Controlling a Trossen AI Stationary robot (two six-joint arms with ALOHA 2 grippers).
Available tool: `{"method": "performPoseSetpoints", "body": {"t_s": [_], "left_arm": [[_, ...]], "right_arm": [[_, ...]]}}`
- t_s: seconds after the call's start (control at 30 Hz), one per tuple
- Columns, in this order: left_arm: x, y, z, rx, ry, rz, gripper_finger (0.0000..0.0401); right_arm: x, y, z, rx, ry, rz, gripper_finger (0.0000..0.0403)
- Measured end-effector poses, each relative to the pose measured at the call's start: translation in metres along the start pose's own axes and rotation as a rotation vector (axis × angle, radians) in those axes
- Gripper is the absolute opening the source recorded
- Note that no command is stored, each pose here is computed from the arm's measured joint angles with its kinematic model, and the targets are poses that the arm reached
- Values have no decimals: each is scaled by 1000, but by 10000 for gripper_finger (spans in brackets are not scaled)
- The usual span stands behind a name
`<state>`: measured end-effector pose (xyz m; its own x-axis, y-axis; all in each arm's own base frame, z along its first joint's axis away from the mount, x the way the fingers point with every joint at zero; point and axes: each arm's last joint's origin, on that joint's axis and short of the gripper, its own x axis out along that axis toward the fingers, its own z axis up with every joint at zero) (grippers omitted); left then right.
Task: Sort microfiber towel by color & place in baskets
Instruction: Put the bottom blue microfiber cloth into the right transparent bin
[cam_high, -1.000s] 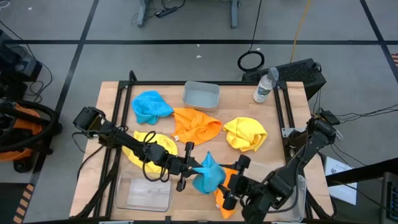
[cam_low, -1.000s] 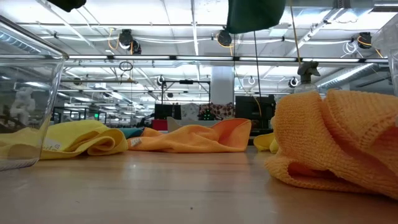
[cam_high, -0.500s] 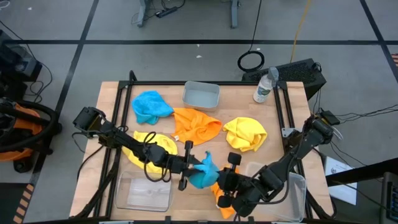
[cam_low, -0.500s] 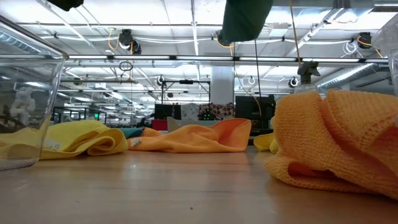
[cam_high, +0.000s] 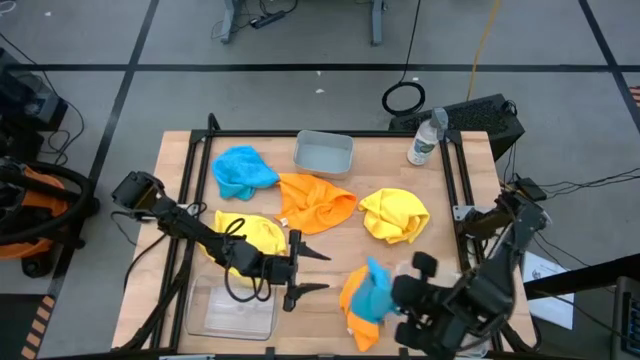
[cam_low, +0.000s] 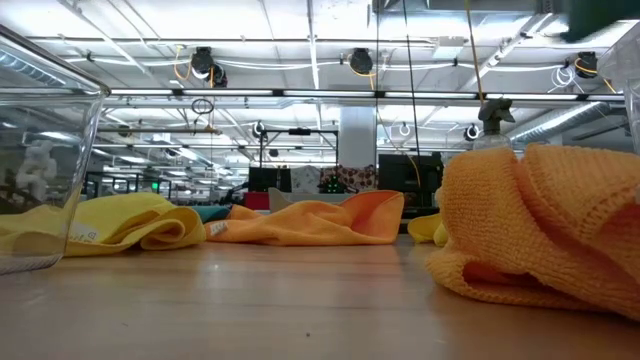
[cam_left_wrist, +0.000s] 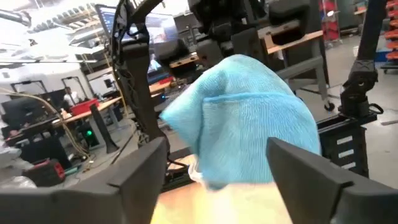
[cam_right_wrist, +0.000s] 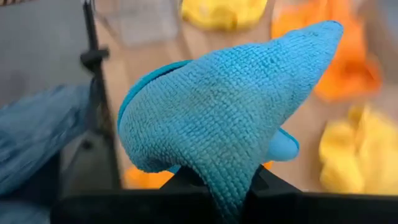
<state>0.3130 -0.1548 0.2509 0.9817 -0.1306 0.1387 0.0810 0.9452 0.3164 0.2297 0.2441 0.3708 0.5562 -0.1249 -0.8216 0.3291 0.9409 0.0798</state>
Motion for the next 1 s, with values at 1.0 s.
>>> {"method": "performPoseSetpoints", "body": {"t_s": [1.0], "left_arm": [[-3,0,-2,14,101,135,309]], "right_arm": [[-2,18,-110,74,344,-165,8]]}}
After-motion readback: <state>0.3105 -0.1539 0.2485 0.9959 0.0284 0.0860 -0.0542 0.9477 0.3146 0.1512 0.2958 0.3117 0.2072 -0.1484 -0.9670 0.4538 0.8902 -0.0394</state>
